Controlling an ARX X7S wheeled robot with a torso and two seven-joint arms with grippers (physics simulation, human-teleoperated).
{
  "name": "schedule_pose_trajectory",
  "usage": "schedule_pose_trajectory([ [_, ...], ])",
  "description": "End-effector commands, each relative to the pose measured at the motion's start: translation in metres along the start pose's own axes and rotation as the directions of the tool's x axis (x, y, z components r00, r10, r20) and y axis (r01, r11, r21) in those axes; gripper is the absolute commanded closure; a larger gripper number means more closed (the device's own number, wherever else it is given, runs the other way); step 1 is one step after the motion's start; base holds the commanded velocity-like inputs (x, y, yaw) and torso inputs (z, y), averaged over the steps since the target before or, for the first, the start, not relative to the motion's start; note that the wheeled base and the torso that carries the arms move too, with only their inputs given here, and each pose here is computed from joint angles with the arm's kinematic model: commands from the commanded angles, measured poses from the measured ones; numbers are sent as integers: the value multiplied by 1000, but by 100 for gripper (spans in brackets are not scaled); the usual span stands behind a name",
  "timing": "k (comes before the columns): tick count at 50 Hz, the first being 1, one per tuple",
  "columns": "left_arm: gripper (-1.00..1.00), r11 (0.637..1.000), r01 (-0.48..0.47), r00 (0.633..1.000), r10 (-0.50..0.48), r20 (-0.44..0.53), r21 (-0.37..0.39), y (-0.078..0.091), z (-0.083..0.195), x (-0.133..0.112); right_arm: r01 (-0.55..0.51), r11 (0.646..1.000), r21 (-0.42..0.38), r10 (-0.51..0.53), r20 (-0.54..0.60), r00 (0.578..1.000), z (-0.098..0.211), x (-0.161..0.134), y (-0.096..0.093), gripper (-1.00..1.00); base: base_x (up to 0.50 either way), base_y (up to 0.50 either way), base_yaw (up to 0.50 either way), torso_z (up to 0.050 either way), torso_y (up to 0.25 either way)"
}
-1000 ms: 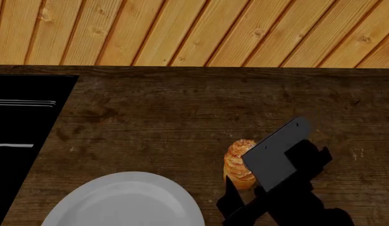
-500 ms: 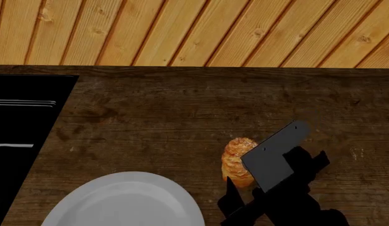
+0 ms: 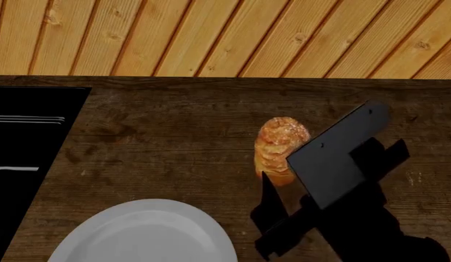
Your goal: Place the pastries on the plates.
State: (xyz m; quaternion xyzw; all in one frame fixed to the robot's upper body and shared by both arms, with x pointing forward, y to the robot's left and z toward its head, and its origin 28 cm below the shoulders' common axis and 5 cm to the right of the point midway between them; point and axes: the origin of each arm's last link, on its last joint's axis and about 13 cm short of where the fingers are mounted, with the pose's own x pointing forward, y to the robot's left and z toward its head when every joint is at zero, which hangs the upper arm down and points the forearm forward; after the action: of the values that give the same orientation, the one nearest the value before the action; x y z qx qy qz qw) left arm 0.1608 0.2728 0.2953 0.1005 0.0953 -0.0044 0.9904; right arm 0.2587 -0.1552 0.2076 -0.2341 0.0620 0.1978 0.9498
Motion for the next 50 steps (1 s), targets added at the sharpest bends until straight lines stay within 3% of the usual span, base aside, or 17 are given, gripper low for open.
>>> schedule_pose_trajectory([
  [1, -100, 1000, -23, 1000, 23, 5, -21, -2, -6, 11, 88, 992, -91, -79, 94, 992, 38, -60, 3, 100, 0, 0, 0, 0, 0],
  [6, -100, 998, -44, 999, 44, 3, -34, -3, -15, 20, 172, 980, -104, -164, 86, 983, 46, -76, 5, 100, 0, 0, 0, 0, 0],
  [12, -100, 998, -54, 999, 54, 1, -42, -6, -25, 31, 182, 977, -115, -166, 130, 977, 51, -87, 12, 100, 0, 0, 0, 0, 0],
  [19, -100, 997, -62, 998, 61, -7, -51, -6, -34, 42, 185, 978, -101, -170, 144, 975, 51, -91, 16, 100, -484, 191, 0, 0, 0],
  [23, -100, 996, -72, 997, 71, -28, -52, -2, -39, 32, 177, 981, -82, -165, 143, 976, 48, -91, 20, 100, -500, 199, 0, 0, 0],
  [41, -100, 997, -68, 997, 66, -38, -44, -1, -37, 29, 190, 978, -91, -176, 146, 973, 49, -92, 20, 100, -500, 199, 0, 0, 0],
  [50, -100, 997, -66, 997, 65, -39, -49, -2, -37, 31, 200, 976, -89, -183, 174, 968, 51, -92, 19, 100, -40, 36, 0, 0, 0],
])
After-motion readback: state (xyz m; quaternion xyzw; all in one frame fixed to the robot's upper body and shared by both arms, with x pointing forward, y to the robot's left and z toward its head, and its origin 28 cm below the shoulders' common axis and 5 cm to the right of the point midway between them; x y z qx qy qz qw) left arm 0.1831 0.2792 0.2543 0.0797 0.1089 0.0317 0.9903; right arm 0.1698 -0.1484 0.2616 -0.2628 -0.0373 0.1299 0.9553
